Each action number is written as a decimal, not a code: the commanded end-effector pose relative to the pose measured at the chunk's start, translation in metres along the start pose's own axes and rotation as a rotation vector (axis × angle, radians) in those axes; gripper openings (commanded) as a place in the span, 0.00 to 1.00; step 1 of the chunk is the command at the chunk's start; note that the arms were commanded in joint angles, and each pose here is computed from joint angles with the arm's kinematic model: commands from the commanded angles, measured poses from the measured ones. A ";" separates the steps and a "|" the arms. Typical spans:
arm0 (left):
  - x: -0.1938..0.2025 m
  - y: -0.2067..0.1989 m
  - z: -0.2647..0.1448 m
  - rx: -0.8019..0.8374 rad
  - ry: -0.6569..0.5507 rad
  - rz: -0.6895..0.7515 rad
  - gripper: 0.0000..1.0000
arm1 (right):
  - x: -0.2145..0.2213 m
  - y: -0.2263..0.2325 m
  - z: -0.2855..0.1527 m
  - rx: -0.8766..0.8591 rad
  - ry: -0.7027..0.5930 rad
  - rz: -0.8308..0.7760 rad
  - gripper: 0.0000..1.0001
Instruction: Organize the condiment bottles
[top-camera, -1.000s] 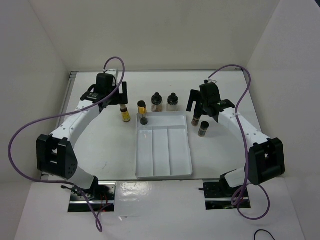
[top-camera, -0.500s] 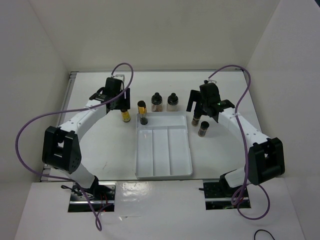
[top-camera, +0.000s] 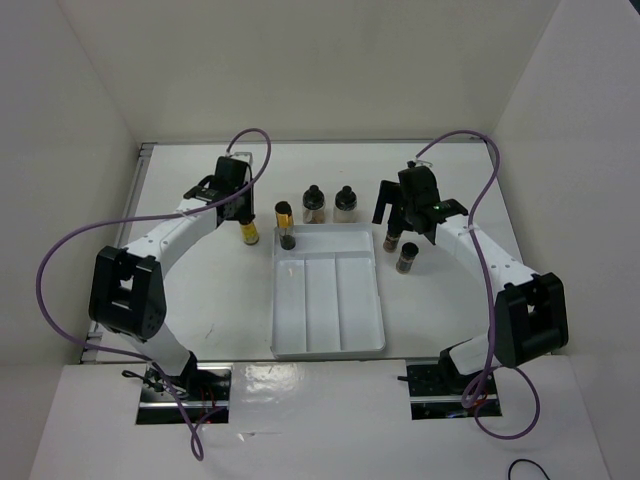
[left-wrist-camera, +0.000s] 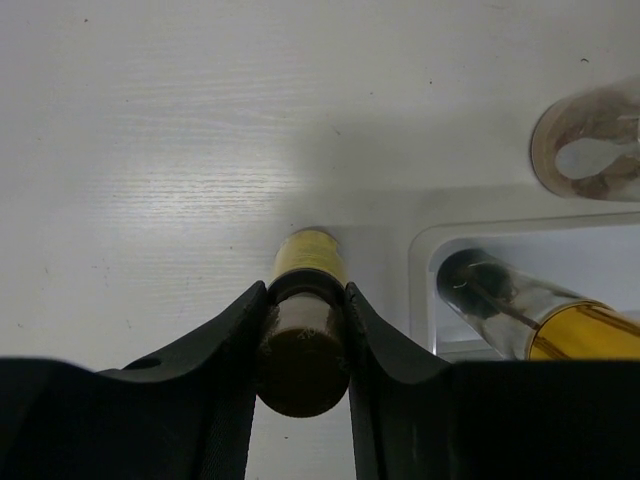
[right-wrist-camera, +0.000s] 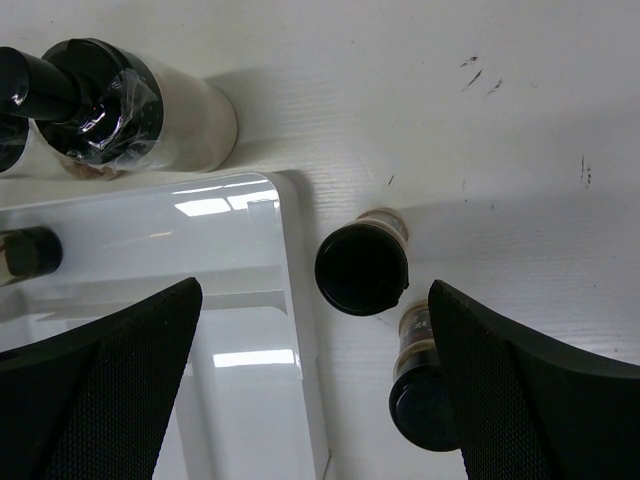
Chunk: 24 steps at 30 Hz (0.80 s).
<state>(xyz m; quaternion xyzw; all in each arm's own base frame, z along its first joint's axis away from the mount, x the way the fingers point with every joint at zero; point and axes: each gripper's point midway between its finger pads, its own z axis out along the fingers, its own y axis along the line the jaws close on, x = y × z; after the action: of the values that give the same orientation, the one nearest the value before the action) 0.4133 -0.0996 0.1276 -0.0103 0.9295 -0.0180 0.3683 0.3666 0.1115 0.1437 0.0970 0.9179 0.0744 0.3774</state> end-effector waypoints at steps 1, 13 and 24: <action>-0.007 -0.005 0.002 0.016 -0.017 0.004 0.26 | -0.009 0.003 0.004 -0.001 -0.043 0.011 0.98; -0.041 0.010 -0.064 -0.023 -0.129 -0.017 0.00 | -0.007 -0.001 0.011 0.025 -0.034 0.008 0.98; -0.033 -0.024 -0.154 0.156 -0.195 0.037 0.00 | -0.004 -0.001 0.018 0.033 -0.017 0.004 0.98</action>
<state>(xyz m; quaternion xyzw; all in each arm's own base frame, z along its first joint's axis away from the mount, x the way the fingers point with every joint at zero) 0.3470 -0.1032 0.2347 0.0110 0.9003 -0.0503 0.4321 0.3686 0.1086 0.1260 0.0991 0.9260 0.0567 0.3599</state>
